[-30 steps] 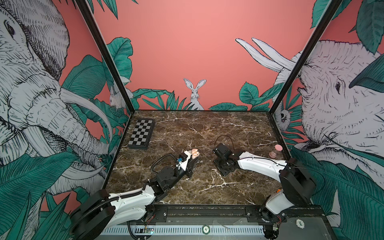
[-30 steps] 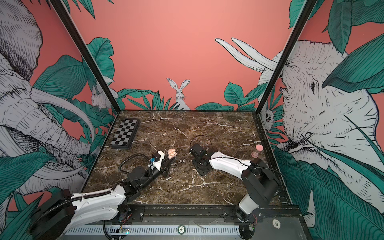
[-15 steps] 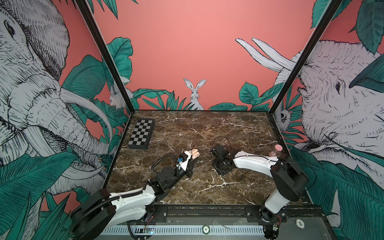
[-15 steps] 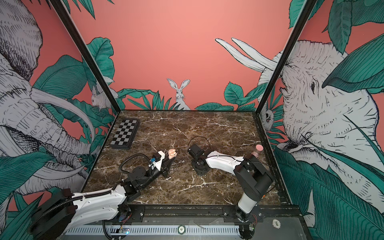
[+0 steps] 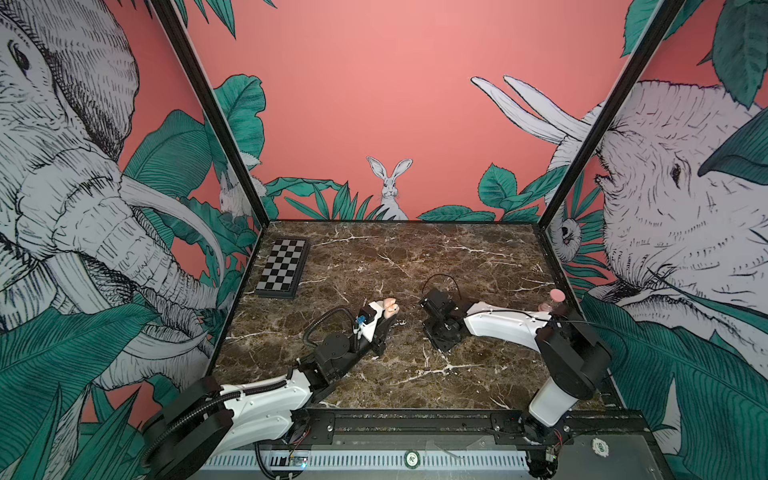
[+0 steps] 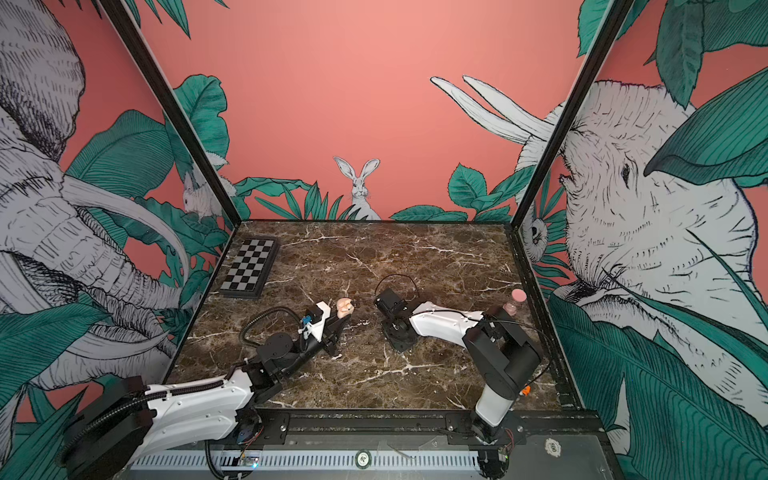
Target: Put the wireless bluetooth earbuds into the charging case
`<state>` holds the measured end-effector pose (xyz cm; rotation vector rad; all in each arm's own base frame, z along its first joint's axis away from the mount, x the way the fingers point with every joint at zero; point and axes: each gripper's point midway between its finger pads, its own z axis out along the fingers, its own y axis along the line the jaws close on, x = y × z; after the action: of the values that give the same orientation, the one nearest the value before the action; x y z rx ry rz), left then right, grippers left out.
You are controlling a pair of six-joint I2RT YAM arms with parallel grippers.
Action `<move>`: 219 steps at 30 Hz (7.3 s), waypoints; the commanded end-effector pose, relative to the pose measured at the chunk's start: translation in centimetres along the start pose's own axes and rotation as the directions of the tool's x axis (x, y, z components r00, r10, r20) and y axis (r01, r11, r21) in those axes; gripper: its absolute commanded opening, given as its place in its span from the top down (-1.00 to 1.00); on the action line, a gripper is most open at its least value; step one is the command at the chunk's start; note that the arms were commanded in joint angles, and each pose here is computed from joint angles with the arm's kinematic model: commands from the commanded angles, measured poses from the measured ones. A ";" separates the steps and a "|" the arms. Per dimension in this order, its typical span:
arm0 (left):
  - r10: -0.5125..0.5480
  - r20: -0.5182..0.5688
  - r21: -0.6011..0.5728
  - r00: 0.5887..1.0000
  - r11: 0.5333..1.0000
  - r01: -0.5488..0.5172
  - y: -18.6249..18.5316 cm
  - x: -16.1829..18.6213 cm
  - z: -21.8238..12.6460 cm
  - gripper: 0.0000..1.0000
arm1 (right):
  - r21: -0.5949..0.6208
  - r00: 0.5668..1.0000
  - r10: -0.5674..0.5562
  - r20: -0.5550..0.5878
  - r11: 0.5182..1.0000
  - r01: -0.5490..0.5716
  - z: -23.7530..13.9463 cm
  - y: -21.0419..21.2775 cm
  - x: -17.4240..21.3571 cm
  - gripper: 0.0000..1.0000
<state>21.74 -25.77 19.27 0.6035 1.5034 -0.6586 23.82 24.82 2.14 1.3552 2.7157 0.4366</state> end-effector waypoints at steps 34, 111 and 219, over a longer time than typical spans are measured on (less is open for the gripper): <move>-0.010 0.027 -0.010 1.000 1.000 0.010 0.1 -0.9 -0.1 1.00 | -0.001 0.669 -0.741 -0.049 0.670 0.742 -2.4 0.3 -1.0 0.73; -0.016 -0.026 -0.008 1.000 1.000 0.016 0.0 0.3 0.5 1.00 | 0.137 0.845 -0.503 -0.183 0.838 0.528 1.7 -0.9 -0.4 0.65; -0.231 0.050 0.266 0.972 0.941 0.210 -4.7 -1.1 2.4 1.00 | -0.595 0.542 -0.639 0.546 0.159 0.788 -22.0 8.8 5.0 0.64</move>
<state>20.54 -30.35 17.85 0.6363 1.5226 -0.9698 23.52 28.76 24.18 -0.1877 2.1744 1.1231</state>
